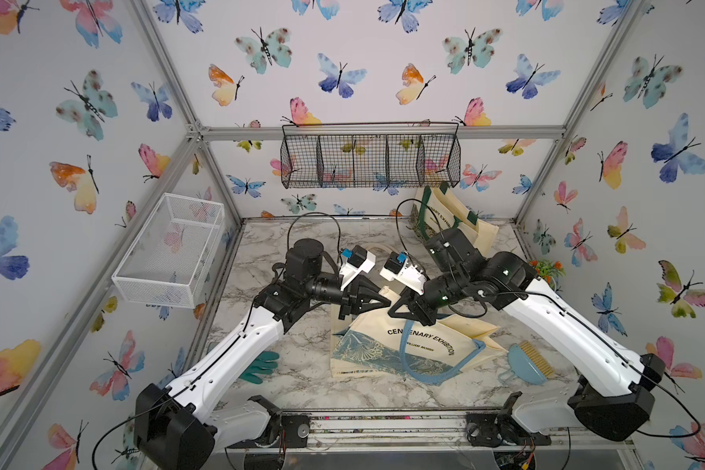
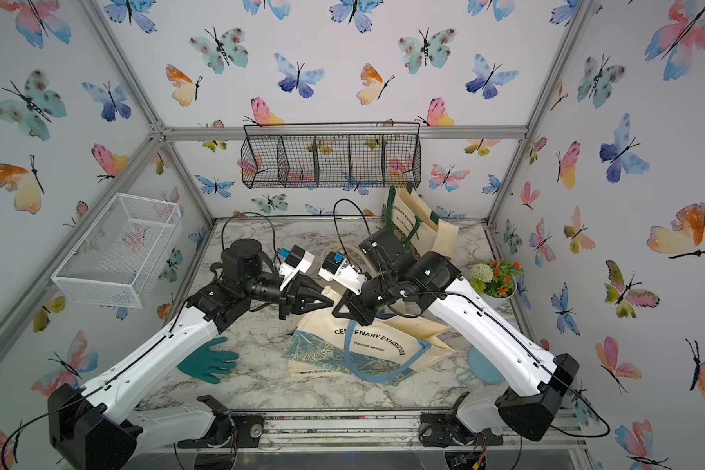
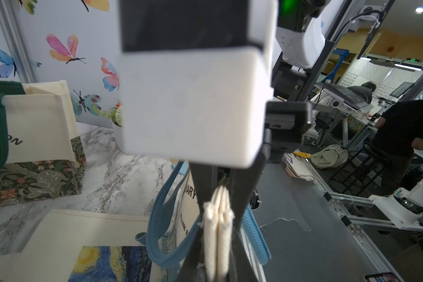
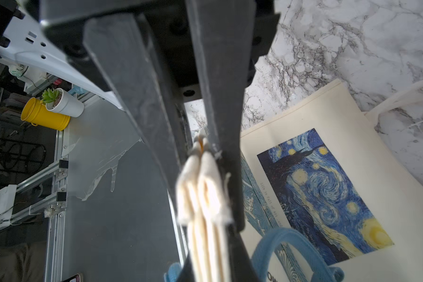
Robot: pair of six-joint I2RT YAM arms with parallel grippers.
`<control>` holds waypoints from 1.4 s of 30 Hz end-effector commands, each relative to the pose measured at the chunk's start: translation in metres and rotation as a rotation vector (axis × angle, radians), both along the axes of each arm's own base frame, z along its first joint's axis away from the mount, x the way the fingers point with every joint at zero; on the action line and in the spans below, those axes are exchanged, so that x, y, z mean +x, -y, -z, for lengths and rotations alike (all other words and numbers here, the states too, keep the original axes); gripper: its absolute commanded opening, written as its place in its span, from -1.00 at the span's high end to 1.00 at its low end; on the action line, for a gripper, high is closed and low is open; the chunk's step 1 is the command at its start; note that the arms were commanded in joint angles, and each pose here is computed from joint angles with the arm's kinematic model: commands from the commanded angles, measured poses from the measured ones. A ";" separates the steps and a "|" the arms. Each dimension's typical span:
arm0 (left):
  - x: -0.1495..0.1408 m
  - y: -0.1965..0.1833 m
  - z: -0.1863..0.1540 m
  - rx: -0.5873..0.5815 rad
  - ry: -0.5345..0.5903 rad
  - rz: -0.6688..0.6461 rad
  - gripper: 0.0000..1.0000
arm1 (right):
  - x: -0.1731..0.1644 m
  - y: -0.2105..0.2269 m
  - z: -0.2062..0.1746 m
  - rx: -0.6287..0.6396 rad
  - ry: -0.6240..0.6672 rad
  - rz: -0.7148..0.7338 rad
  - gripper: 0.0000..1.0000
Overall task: Put away the canvas bag
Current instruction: Press the canvas bag.
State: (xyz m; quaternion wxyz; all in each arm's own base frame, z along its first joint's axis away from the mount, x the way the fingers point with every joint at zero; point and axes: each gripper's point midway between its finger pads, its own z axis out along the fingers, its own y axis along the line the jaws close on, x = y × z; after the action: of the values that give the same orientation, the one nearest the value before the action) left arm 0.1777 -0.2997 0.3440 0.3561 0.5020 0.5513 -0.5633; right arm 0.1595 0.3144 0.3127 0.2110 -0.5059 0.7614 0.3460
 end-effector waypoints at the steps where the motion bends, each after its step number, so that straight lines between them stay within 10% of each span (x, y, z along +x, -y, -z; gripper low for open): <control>1: -0.005 0.001 -0.006 -0.017 0.019 0.032 0.79 | -0.002 -0.005 -0.011 0.036 -0.011 -0.014 0.97; 12: -0.014 0.003 -0.006 -0.025 0.007 0.096 0.49 | 0.000 -0.010 -0.010 0.045 -0.023 -0.017 0.97; 17: -0.014 0.003 -0.006 -0.022 0.021 0.096 1.00 | 0.000 -0.010 -0.010 0.046 -0.023 -0.016 0.97; 30: 0.003 -0.016 -0.008 0.093 0.284 -0.099 1.00 | -0.019 0.014 0.032 -0.037 -0.070 -0.025 0.57; 42: 0.042 -0.065 -0.070 -0.074 0.247 -0.203 1.00 | -0.041 0.036 0.037 -0.047 -0.101 -0.023 0.34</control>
State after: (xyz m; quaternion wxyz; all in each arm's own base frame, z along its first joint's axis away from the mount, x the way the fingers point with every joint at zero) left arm 0.2157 -0.2438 0.3636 0.4259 0.4828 0.5804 -0.4986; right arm 0.1485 0.3068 0.3130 0.2589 -0.5110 0.7298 0.3732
